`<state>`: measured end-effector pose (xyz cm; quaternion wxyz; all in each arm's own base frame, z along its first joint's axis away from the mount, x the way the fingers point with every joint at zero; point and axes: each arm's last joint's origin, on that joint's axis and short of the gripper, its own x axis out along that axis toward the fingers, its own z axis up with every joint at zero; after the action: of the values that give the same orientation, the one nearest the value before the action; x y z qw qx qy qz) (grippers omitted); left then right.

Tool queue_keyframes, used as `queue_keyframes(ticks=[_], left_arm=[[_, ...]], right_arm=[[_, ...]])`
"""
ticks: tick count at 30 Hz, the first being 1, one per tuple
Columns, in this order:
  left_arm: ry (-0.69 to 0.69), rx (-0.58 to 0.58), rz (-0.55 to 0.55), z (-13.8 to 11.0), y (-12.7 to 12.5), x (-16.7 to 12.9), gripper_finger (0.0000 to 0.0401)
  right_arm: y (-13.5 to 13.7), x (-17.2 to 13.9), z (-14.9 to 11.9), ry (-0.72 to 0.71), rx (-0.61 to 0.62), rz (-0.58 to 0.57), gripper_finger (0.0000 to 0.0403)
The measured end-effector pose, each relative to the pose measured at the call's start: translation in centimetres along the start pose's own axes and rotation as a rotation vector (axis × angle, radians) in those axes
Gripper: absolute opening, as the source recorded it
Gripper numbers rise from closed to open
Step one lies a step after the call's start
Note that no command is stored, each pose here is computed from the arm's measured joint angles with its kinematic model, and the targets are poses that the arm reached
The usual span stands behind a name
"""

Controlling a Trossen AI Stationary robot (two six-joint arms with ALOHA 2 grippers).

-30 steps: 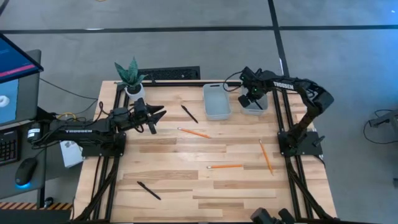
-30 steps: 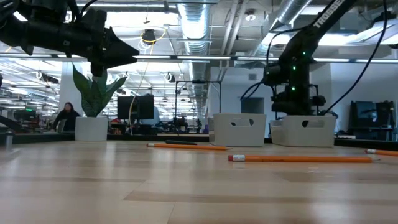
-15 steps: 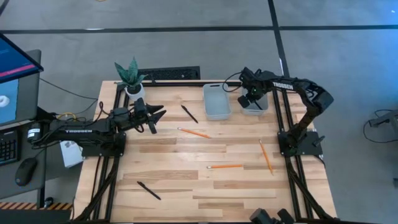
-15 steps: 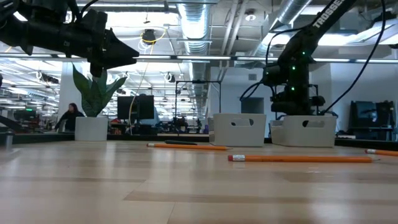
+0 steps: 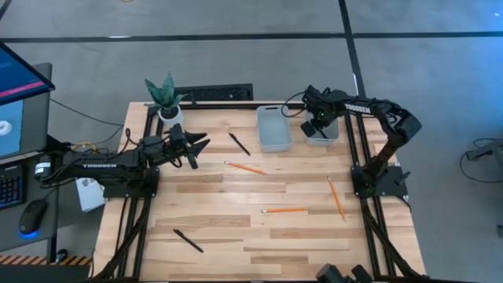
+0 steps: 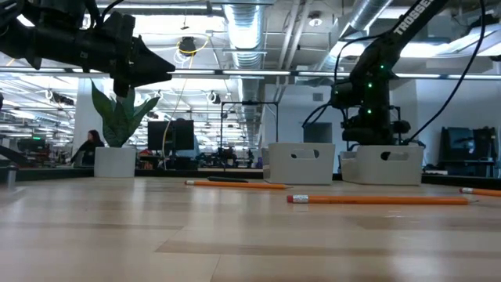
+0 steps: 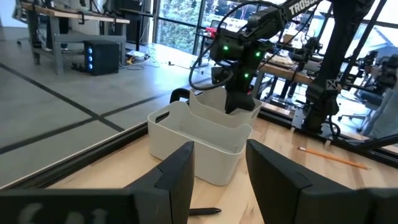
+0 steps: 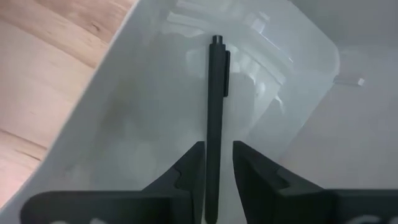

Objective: Sort pens & pencils
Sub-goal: Put the bottom right yellow pencil into the left gray bin

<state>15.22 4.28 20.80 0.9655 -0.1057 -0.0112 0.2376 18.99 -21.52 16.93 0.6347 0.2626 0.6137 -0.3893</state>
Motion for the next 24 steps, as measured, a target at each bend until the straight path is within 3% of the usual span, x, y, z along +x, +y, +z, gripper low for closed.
queue_keyframes(ticks=[8, 16, 24], left_arm=[[0.000, -0.001, 0.000, 0.0, 0.0, 0.0, 0.0135], [0.000, 0.000, 0.000, 0.0, 0.0, 0.0, 0.0135], [0.000, 0.007, 0.000, 0.0, 0.0, 0.0, 0.0135]], right_arm=[[-0.3, -1.6, -0.3, -0.049, 0.041, 0.010, 0.0114], [-1.4, -6.8, -2.5, -0.193, 0.105, 0.042, 0.0113], [-1.9, -11.9, -5.8, -0.335, 0.208, 0.316, 0.0113]])
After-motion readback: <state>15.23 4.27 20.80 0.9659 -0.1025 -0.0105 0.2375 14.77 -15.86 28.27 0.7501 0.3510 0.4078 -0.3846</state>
